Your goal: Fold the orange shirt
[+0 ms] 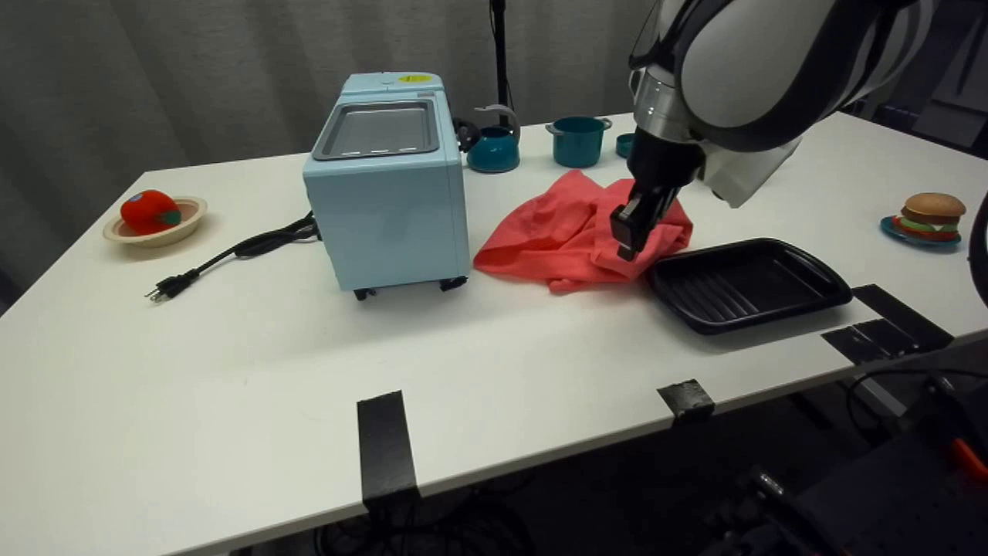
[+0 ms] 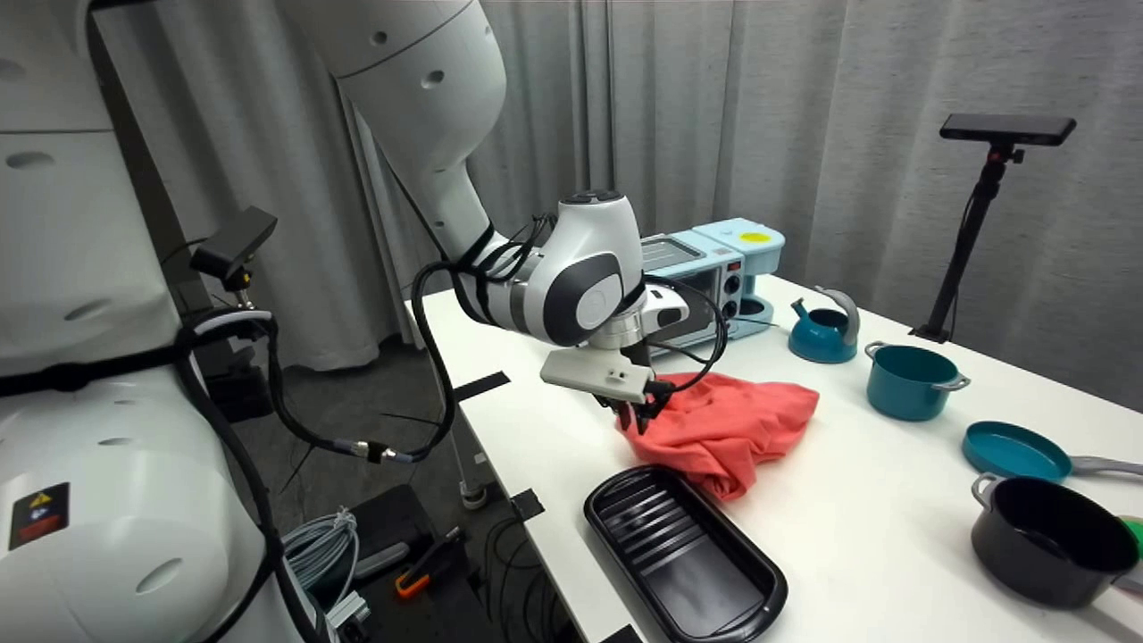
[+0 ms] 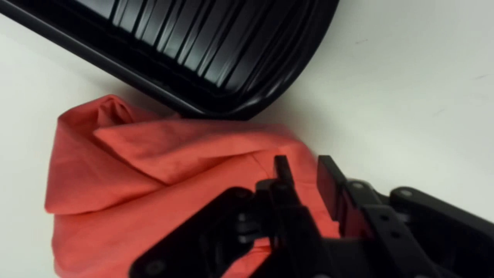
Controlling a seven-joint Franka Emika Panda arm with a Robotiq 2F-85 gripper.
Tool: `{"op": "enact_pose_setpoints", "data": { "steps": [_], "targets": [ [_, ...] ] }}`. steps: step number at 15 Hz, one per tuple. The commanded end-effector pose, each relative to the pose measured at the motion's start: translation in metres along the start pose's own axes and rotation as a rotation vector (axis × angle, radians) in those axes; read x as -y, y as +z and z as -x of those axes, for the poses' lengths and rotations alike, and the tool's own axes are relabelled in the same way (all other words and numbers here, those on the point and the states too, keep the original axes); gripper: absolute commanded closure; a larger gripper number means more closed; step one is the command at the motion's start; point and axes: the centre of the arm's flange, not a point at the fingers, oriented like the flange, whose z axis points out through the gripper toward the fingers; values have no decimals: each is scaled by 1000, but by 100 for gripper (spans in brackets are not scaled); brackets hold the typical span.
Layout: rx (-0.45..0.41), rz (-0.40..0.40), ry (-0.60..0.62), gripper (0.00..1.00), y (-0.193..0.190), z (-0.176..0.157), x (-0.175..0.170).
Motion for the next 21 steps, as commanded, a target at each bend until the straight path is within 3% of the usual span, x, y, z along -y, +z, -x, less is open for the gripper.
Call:
{"op": "enact_pose_setpoints", "data": {
  "steps": [1, 7, 14, 15, 21],
  "targets": [
    [-32, 9, -7, 42, -22, 11, -6],
    [-194, 88, 69, 0, -80, 10, -24],
    [-341, 142, 138, 0, -151, 14, -43],
    [-305, 126, 107, 0, -130, -4, -46],
    [-298, 124, 107, 0, -128, -3, -45]
  ]
}}
